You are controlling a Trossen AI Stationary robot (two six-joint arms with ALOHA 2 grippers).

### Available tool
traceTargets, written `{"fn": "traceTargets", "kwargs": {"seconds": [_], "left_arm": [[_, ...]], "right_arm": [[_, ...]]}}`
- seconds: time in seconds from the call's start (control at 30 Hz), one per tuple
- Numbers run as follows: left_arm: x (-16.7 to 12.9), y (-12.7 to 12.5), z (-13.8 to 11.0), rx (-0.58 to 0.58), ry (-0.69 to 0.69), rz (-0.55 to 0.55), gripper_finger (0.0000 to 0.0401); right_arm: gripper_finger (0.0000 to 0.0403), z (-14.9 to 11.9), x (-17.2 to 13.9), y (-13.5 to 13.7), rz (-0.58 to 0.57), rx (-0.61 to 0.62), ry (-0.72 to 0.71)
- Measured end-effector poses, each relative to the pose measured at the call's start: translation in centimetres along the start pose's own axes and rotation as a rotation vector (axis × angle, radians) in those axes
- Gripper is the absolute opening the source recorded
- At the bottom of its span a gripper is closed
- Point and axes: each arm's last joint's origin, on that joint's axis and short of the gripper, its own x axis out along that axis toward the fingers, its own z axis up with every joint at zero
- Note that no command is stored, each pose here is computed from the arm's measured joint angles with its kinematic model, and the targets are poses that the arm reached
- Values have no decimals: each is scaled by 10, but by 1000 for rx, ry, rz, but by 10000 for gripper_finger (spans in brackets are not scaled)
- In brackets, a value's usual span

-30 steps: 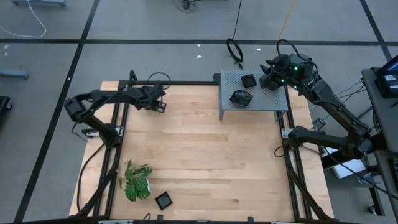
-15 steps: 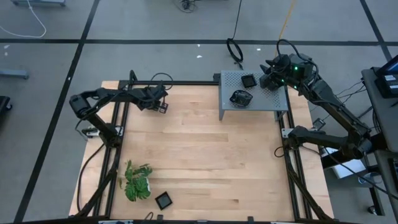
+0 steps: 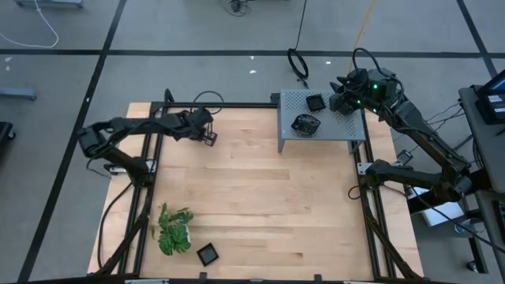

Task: Pick & Place Mini shaped plates
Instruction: Stack the leaf-shaped plate on top of the other leaf-shaped plates

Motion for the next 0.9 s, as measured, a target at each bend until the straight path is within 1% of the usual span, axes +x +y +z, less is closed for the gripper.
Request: {"fn": "traceTargets", "kwargs": {"seconds": [0.07, 0.1, 0.2, 0.33, 0.43, 0.63, 0.77, 0.9], "left_arm": [[-15, -7, 0, 52, -40, -44, 10], [-23, -12, 1, 83, -66, -67, 8], [-46, -25, 2, 186, -148, -167, 4], [-72, -43, -5, 366, -235, -265, 11], [-83, -59, -12, 512, -299, -320, 5], [-83, -83, -34, 795, -299, -345, 13], [-78, -97, -44, 967, -322, -352, 4], [-69, -112, -47, 1109, -378, -355, 15]], "right_arm": [[139, 0, 0, 0, 8, -1, 0], [139, 0, 0, 2, 35, -8, -1], [139, 0, 0, 8, 150, -44, -4], [139, 0, 2, 23, 315, -84, -4], [139, -3, 7, 36, 376, -107, 20], [139, -9, 24, 69, 495, -156, 64], [139, -9, 33, 94, 573, -181, 26], [139, -8, 39, 119, 644, -198, -38]]}}
